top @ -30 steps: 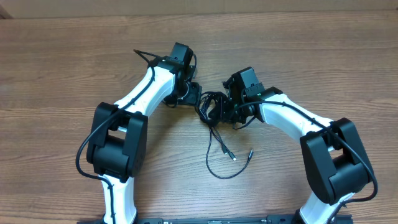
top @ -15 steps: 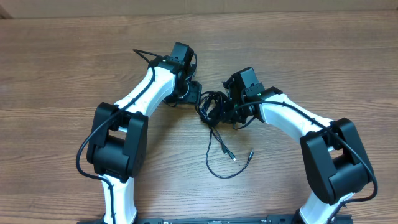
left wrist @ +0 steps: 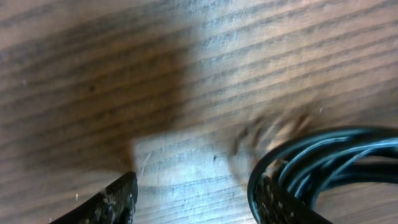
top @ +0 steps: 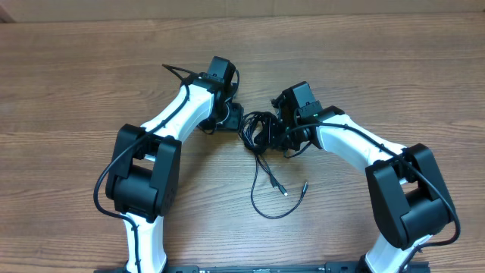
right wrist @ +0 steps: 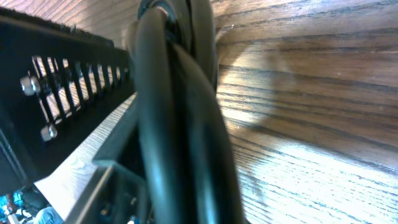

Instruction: Untangle cables

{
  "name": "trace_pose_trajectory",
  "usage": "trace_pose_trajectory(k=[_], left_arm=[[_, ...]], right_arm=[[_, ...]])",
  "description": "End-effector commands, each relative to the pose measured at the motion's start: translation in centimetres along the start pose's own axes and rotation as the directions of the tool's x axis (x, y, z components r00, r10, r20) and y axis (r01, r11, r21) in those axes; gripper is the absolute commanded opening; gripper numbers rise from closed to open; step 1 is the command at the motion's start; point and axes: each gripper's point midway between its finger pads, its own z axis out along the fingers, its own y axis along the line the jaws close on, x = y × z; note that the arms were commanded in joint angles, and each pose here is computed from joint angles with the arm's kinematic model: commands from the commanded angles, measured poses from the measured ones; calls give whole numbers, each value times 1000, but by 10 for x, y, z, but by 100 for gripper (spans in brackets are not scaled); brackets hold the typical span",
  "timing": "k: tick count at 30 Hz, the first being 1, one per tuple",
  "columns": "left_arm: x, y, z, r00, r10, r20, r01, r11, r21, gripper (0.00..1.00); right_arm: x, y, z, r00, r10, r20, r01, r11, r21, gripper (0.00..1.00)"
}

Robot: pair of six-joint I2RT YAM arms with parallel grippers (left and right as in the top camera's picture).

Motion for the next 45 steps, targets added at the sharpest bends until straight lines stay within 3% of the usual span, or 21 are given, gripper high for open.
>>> trace_pose_trajectory(k=[1, 20, 45], left_arm=[[-15, -3, -19, 999, -4, 41, 4, 1000, -12, 60], [-15, -27, -26, 998, 45, 37, -45, 999, 0, 64], [-14, 4, -2, 995, 28, 92, -14, 989, -145, 63]], right_arm=[[-3, 4, -5, 1000, -13, 17, 13, 1000, -11, 4], [-3, 4, -5, 1000, -12, 17, 12, 1000, -11, 4], [-3, 4, -5, 1000, -11, 15, 11, 1000, -10, 4]])
